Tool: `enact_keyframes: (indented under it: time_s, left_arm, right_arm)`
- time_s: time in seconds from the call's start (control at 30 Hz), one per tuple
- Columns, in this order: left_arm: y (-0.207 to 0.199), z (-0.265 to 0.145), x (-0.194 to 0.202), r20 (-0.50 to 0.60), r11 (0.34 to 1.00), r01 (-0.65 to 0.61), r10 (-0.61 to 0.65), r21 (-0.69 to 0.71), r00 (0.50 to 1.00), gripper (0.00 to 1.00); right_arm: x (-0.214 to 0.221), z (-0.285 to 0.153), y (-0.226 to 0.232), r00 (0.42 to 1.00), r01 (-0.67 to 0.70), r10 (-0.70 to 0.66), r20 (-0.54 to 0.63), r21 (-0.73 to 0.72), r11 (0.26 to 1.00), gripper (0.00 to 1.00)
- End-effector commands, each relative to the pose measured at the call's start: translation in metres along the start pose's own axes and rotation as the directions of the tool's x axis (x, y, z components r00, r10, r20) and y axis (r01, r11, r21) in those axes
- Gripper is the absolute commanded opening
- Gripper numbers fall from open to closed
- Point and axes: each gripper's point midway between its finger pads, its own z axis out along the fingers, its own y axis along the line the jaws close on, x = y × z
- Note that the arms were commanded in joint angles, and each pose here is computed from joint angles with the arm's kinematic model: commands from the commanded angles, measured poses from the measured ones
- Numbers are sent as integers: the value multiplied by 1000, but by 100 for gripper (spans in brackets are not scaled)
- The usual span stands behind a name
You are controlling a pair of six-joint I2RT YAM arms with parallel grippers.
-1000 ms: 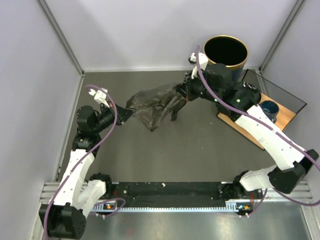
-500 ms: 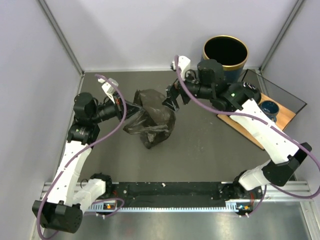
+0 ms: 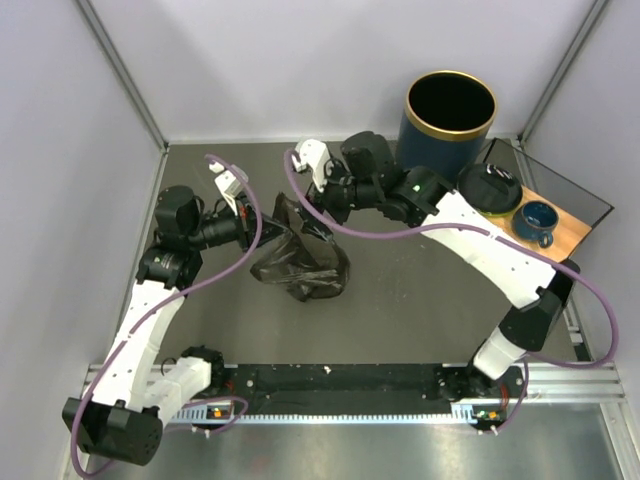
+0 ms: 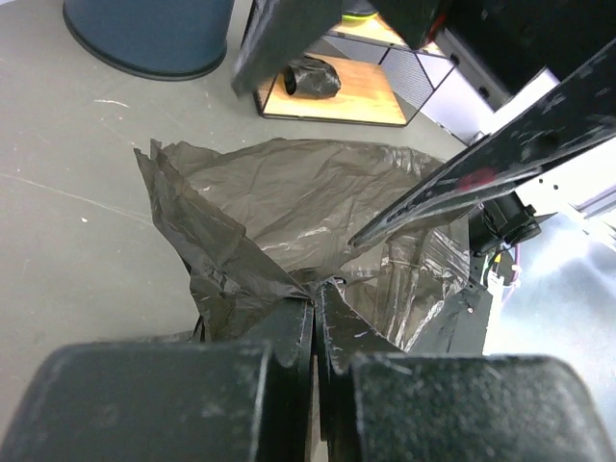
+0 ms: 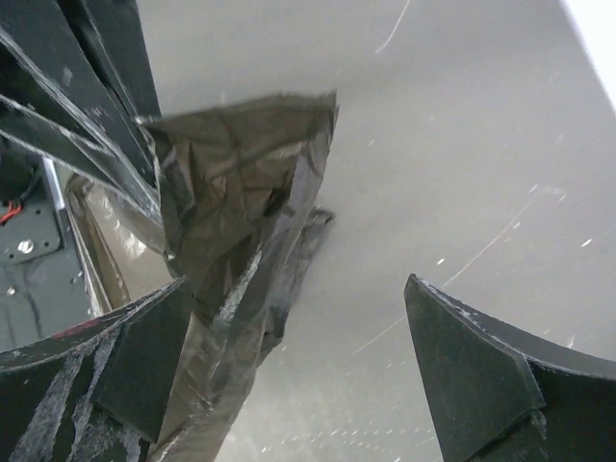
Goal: Put the trash bags into the trash bin
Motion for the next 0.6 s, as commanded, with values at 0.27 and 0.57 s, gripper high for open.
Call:
enact_keyframes:
  time_s: [0.27,0.57]
  left_arm:
    - [3,-14,15,-8,997,-38,38,-72,999,62]
    - [20,8,23,17,999,-49,49,-16,999,82]
  right_arm:
    - [-9,-29,-17,993,-116,116,13,26,993,0]
    - [-28,-42,-1,978,-197,199,69,-36,980,0]
